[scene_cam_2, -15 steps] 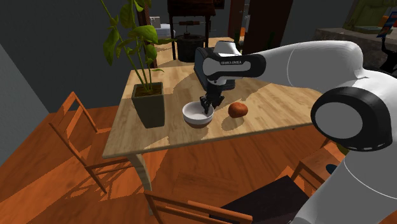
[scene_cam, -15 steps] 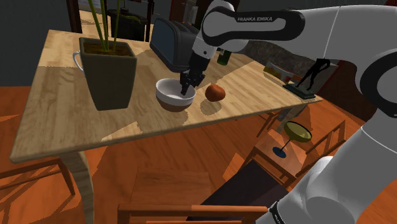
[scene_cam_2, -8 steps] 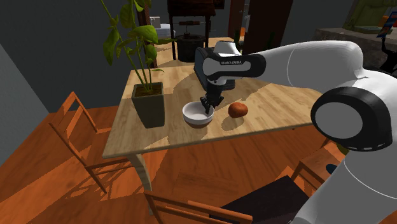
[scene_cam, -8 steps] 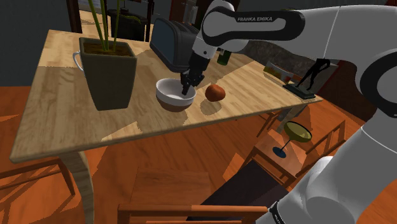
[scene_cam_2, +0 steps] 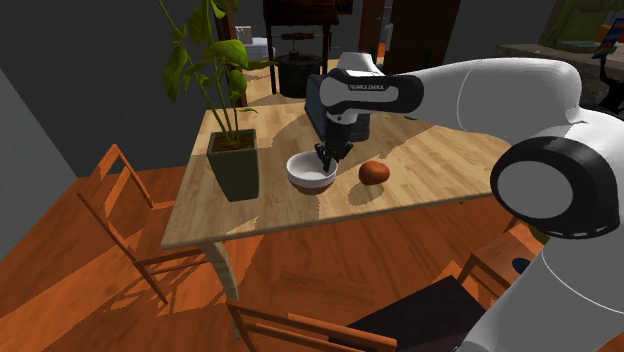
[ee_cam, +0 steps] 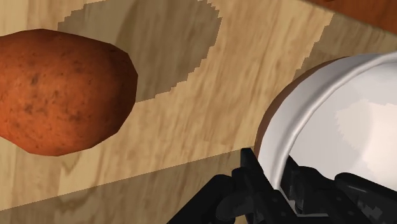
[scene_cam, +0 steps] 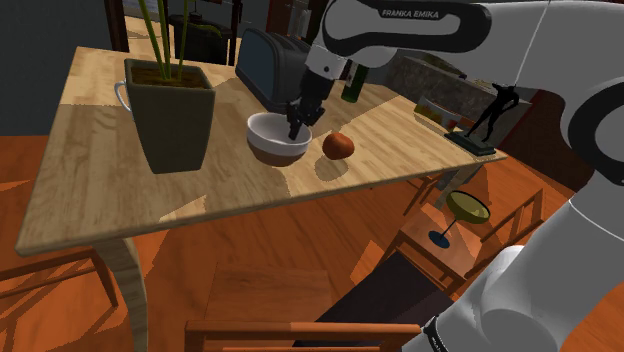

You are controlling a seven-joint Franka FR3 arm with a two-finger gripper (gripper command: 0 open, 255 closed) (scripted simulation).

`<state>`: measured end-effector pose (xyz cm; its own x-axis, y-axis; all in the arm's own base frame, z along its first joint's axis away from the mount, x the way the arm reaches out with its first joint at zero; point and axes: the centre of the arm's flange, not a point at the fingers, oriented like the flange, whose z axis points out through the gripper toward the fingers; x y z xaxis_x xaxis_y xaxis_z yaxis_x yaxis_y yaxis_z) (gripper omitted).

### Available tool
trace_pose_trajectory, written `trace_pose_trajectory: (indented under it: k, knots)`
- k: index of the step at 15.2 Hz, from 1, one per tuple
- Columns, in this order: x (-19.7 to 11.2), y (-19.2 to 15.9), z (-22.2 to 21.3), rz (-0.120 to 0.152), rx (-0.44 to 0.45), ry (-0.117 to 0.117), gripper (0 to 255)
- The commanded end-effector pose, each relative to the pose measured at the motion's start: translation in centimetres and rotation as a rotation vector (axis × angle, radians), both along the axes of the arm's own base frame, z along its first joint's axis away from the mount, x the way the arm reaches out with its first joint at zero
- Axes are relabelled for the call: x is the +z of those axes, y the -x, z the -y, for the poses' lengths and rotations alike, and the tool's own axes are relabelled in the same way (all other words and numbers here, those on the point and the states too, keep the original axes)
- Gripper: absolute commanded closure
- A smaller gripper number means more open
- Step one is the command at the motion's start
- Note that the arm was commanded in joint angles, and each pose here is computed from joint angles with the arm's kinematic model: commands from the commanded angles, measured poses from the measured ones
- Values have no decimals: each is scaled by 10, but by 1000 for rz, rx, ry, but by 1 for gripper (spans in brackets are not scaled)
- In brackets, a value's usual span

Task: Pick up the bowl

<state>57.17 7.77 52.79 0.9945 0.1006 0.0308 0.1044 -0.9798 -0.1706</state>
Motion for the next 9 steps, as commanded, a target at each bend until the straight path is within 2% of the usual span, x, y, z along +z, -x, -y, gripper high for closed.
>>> trace_pose_trajectory:
  k: [1,9]
  knots:
    - [11,0,-1,0,0,0,255]
    - [49,0,-1,0,0,0,255]
